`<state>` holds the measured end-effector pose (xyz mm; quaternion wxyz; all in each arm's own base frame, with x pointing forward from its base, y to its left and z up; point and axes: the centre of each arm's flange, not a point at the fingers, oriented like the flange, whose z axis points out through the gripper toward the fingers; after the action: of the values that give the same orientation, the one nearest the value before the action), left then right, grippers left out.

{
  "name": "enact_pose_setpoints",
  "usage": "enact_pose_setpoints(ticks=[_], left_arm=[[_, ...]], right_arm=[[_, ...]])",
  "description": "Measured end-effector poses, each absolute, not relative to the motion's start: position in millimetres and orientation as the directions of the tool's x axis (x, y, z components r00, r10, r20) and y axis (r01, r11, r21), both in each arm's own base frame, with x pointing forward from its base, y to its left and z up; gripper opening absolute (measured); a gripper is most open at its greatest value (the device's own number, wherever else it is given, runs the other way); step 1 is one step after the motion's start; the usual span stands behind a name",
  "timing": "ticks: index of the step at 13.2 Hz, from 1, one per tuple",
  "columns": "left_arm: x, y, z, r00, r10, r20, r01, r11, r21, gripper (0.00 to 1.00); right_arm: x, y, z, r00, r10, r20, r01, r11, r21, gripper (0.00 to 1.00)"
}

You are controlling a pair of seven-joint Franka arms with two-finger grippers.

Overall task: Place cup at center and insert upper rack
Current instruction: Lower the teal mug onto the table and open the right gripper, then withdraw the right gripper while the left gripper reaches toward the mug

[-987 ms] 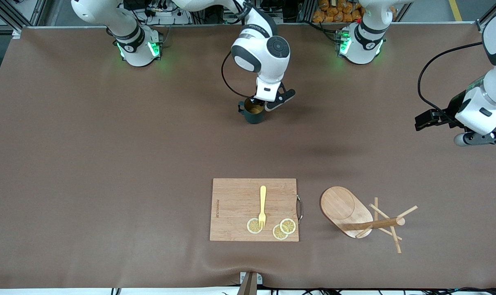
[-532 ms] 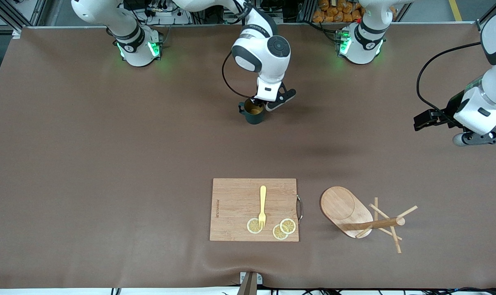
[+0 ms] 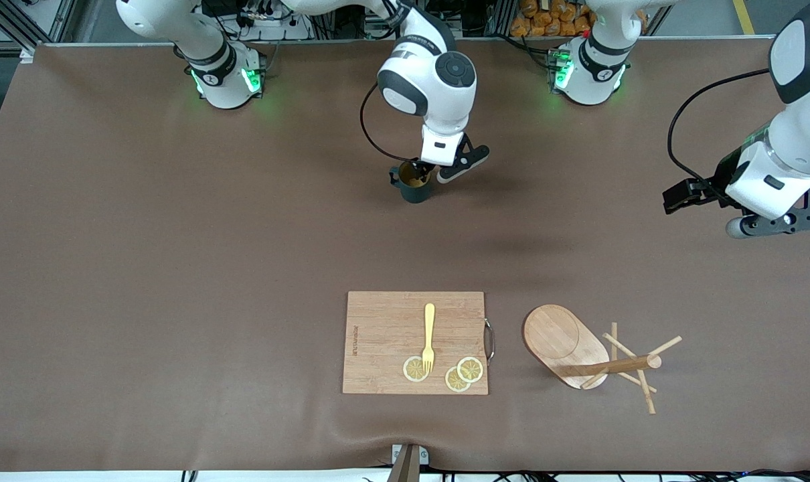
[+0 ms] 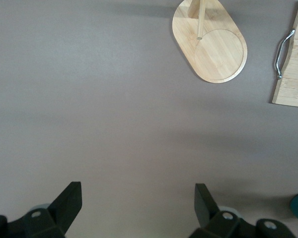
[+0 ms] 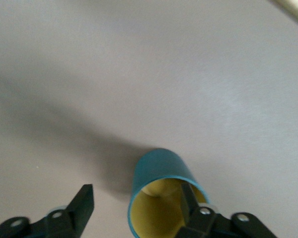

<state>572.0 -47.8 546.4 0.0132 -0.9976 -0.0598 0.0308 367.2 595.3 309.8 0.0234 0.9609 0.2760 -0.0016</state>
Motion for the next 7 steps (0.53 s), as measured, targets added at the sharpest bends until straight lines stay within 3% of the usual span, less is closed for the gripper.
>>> enact_pose_setpoints(ticks=[2, 7], left_arm=[[572, -48, 546, 0.991, 0.122, -0.060, 0.120, -0.992, -0.030, 1.00], [570, -63, 548, 0.988, 0.143, -0.056, 0.142, -0.989, -0.032, 1.00]], right_arm=[[397, 570, 351, 0.876, 0.481, -0.013, 0.481, -0.875, 0.044, 1.00], [486, 429, 490, 0.964, 0.258, -0.069, 0.262, -0.964, 0.049, 1.00]])
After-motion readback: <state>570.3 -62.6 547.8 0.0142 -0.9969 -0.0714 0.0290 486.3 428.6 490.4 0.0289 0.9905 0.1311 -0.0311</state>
